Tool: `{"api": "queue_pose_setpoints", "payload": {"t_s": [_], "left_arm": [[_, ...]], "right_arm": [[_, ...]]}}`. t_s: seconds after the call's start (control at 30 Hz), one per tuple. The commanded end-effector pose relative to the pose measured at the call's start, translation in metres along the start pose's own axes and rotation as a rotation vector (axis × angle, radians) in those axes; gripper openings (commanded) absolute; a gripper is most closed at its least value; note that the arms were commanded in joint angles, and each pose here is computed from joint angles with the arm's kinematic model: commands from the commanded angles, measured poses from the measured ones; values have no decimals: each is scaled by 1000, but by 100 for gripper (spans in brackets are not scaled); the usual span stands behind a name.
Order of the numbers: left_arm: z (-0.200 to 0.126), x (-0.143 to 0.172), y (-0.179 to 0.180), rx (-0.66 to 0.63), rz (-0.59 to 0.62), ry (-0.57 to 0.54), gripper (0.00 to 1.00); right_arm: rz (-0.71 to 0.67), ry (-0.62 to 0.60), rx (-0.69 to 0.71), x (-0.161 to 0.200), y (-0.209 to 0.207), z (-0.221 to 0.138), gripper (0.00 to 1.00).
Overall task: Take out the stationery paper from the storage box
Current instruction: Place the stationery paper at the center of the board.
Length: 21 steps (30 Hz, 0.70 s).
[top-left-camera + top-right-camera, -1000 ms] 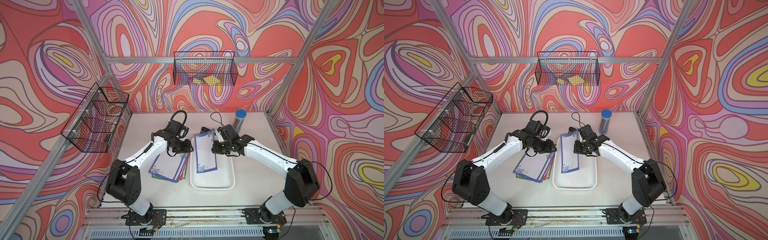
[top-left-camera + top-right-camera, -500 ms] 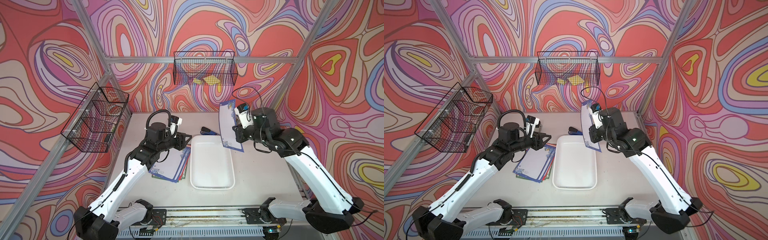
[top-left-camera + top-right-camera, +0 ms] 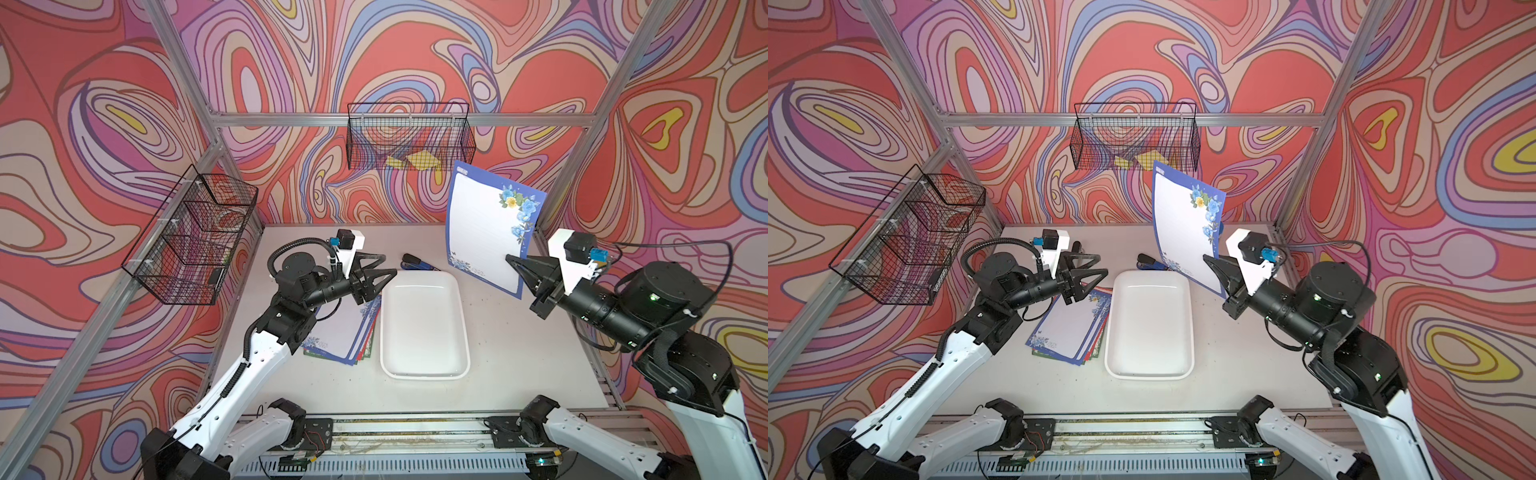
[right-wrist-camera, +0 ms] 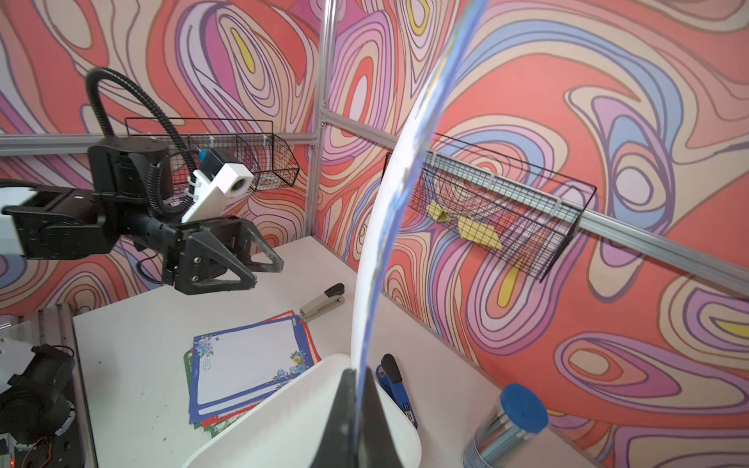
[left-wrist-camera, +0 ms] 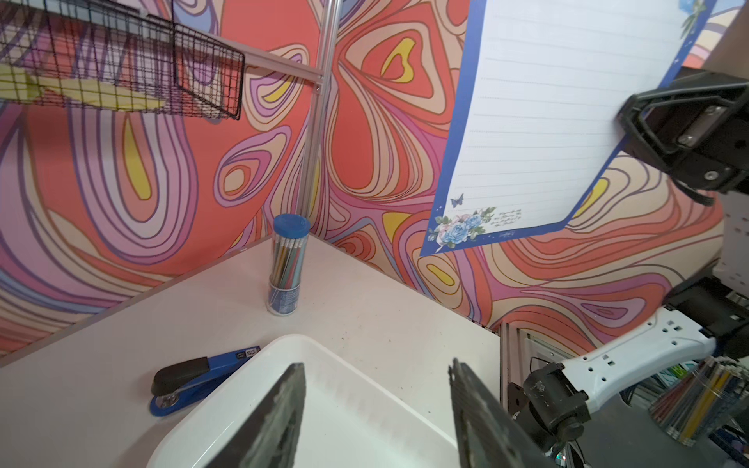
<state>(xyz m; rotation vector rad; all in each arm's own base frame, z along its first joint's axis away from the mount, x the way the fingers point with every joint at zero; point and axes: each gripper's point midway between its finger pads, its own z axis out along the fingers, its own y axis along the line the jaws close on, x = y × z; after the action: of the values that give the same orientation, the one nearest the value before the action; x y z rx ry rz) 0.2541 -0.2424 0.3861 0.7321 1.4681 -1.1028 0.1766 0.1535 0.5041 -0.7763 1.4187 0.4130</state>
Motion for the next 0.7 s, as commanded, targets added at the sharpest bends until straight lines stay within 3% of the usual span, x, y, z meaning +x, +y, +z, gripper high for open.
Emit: {"api": "queue_pose_setpoints", "payload": {"t_s": [0.0, 0.37, 0.67], "left_arm": [[-10, -33, -37, 137, 139, -115, 67], [-13, -45, -56, 197, 126, -87, 68], [-8, -44, -65, 226, 112, -85, 64]], "right_arm": [[-44, -43, -86, -5, 16, -1, 0], [-4, -67, -167, -1, 30, 4, 0], [57, -148, -267, -6, 45, 18, 0]]}}
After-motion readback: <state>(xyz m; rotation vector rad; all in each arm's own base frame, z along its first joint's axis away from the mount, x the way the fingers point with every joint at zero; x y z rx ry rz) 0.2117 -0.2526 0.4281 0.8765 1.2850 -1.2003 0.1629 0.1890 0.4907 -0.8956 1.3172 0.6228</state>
